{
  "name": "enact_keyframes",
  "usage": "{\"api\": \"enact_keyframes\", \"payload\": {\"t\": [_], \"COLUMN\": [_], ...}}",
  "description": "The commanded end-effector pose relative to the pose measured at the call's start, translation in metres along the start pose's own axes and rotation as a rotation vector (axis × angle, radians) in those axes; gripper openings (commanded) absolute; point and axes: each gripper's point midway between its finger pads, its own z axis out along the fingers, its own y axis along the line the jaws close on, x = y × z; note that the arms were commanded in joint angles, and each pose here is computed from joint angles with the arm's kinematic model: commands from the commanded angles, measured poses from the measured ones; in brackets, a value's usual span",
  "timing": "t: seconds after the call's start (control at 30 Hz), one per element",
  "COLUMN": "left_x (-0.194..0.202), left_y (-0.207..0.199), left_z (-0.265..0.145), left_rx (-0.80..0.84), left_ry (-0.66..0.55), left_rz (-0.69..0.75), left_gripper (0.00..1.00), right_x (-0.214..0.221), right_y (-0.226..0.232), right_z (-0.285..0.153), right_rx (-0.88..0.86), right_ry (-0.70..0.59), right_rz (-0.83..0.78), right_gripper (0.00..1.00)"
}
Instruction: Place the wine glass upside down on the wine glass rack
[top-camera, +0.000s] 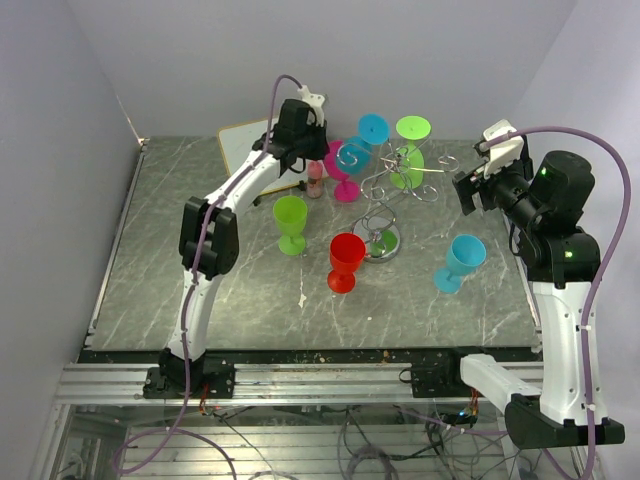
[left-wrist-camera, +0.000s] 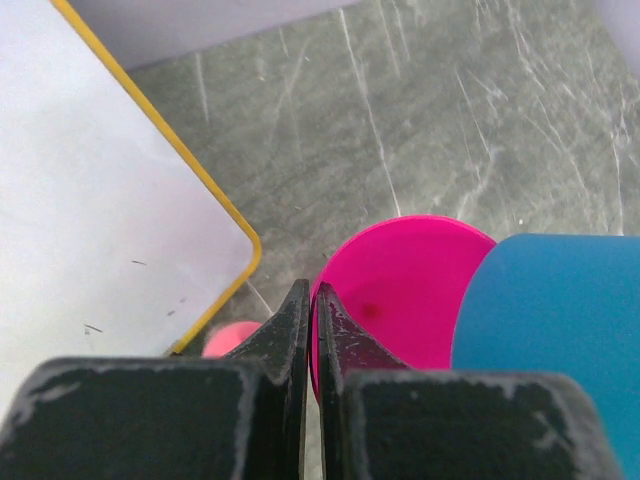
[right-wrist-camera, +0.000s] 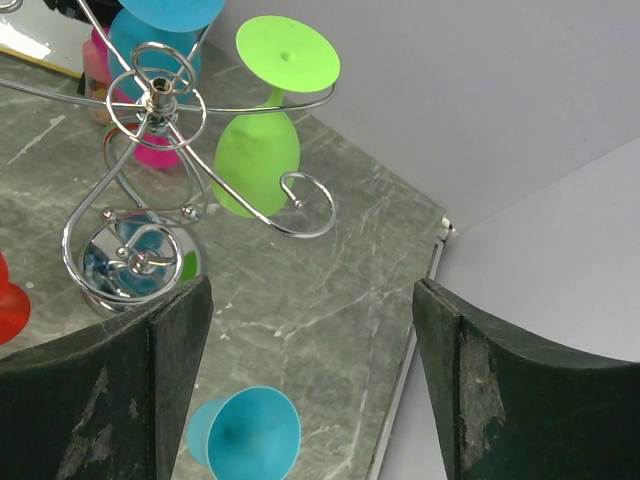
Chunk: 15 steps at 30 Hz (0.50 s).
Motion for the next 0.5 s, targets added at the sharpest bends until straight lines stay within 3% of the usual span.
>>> {"api": "enact_keyframes", "payload": {"t": [0.0,0.47], "left_x": [-0.076,-0.092], "left_y": [-0.004,0.022], "left_z": [-0.021,-0.016], "left_rx": [-0.012,-0.100], "left_ry": [-0.210,-0.288], "left_rz": [0.007,0.145], "left_gripper": [0.07,0.07], "right_x": [-0.003,-0.005], "right_y": [-0.001,-0.001], "right_z": [-0.002,-0.002], "right_rx": [-0.001,-0.028], "right_ry": [-0.012,-0.031], "right_rz": [0.015,0.044], "right_gripper": [0.80,0.81]}}
